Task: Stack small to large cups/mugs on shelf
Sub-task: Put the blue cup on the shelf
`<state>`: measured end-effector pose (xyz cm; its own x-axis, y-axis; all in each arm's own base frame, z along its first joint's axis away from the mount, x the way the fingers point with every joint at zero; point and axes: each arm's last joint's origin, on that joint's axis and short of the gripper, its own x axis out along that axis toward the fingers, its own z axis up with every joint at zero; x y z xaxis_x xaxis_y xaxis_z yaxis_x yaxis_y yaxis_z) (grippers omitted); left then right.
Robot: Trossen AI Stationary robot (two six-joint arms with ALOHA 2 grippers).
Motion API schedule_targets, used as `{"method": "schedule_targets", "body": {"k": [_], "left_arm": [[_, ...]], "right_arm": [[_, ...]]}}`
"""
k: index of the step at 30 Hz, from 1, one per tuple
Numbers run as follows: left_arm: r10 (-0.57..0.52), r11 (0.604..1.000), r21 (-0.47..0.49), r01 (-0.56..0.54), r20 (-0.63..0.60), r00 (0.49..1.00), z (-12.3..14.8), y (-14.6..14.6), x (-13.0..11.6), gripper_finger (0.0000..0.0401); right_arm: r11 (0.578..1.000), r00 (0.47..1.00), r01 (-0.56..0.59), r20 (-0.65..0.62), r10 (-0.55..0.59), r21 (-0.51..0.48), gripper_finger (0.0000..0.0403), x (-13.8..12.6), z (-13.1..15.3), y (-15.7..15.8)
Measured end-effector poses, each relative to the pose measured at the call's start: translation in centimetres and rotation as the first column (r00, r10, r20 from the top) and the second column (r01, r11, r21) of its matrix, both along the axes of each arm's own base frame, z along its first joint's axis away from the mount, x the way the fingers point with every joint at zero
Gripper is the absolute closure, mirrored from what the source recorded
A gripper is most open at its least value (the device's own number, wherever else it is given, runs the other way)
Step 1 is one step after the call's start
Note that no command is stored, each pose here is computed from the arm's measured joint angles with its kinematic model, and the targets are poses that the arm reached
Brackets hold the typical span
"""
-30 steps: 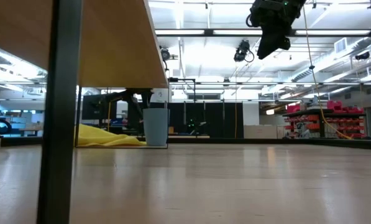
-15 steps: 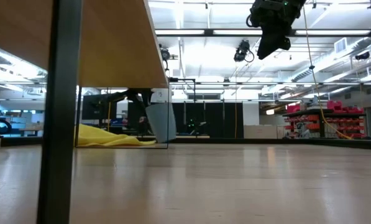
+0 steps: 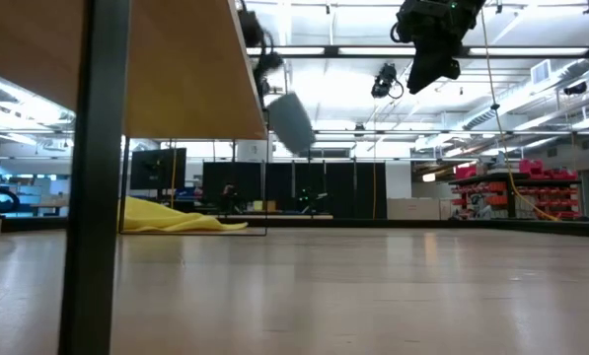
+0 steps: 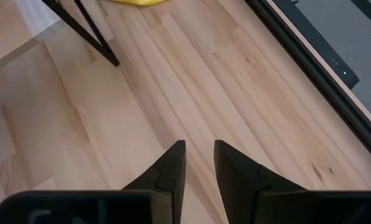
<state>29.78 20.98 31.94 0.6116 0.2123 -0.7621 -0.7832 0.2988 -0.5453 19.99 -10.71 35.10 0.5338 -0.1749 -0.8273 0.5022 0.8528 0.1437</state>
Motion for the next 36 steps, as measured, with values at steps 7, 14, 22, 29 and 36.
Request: {"method": "schedule_targets", "body": {"k": [7,14,22,29,36], "left_arm": [[-0.091,0.992,0.085,0.089,0.013,0.996,8.1,-2.1,-0.9,0.0391],[-0.154,0.975,0.168,0.142,0.058,0.986,14.2,-5.3,-2.3,0.0391],[-0.255,0.952,0.2,0.232,0.096,0.962,17.8,-9.4,-3.6,0.0391],[-0.435,0.899,0.14,0.415,0.178,0.883,18.7,-13.8,-3.0,0.0391],[-0.641,0.752,0.07,0.655,0.306,0.704,19.6,-19.6,-2.9,0.0389]], "right_arm": [[0.999,1.0,-0.022,-0.01,0.022,-0.026,0.0312,-0.2,0.0,-0.4],[0.999,1.0,0.025,-0.011,-0.026,-0.028,0.0312,-0.8,0.0,-1.4],[0.999,0.999,0.04,-0.011,-0.04,-0.028,0.0312,-1.0,0.0,-1.6],[0.999,0.999,0.041,-0.011,-0.041,-0.027,0.0312,-1.0,0.0,-1.6],[0.999,0.999,0.05,-0.01,-0.05,-0.021,0.0312,-1.0,0.0,-1.6]]}}
